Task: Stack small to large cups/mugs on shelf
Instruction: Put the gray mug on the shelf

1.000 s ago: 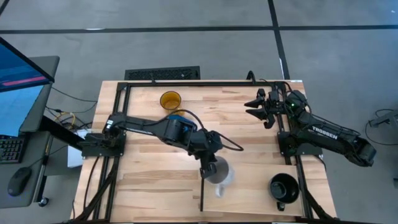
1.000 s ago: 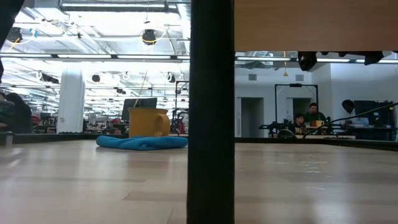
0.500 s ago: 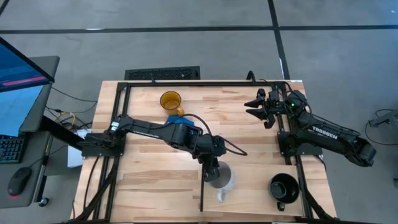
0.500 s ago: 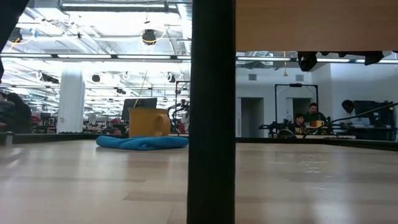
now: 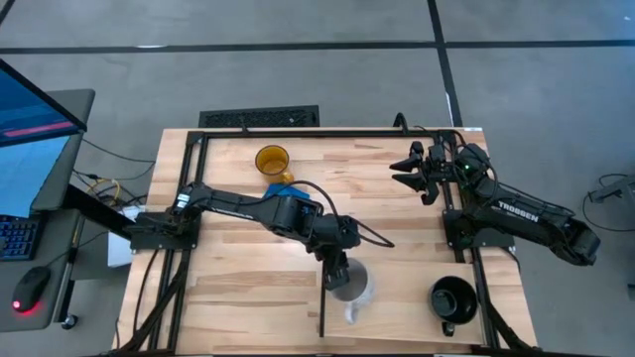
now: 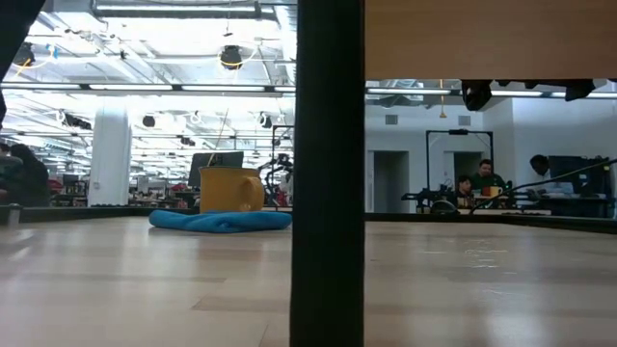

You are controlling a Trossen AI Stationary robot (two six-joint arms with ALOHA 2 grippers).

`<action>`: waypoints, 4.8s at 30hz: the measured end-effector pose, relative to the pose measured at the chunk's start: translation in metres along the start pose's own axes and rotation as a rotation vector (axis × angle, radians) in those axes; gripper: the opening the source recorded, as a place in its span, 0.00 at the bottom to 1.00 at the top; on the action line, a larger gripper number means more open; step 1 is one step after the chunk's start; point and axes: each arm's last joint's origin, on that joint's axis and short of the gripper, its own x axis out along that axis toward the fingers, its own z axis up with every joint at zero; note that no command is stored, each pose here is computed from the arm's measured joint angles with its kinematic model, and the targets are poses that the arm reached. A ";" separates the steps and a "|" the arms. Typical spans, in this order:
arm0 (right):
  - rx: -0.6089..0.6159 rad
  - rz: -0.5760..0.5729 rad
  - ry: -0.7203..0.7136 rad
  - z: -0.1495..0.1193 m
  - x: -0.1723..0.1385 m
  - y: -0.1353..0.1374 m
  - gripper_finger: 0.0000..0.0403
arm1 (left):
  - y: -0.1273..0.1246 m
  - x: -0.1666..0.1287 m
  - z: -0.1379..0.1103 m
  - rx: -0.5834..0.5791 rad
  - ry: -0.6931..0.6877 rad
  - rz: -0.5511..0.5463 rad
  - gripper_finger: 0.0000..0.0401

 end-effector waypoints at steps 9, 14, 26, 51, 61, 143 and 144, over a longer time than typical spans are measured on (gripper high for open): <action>-0.001 0.000 0.000 0.000 0.000 0.000 0.45 | 0.000 0.000 -0.001 -0.001 0.010 -0.009 0.02; -0.001 0.000 0.000 0.000 0.000 0.000 0.45 | 0.000 0.000 -0.001 -0.001 0.010 -0.009 0.02; -0.002 0.000 0.000 0.000 0.000 0.000 0.45 | -0.002 0.000 -0.002 -0.006 0.011 -0.011 0.02; 0.002 0.002 0.003 0.000 0.000 0.000 0.45 | -0.002 0.015 -0.004 0.005 0.048 -0.017 0.03; 0.002 0.020 0.010 -0.001 0.000 0.001 0.45 | -0.003 0.015 -0.003 -0.006 0.042 -0.028 0.09; 0.001 0.021 0.010 -0.001 0.000 0.001 0.45 | 0.015 0.012 0.022 0.207 -0.127 0.001 0.34; 0.001 0.021 0.010 -0.001 0.000 0.001 0.45 | 0.016 0.011 0.023 0.207 -0.139 0.011 0.34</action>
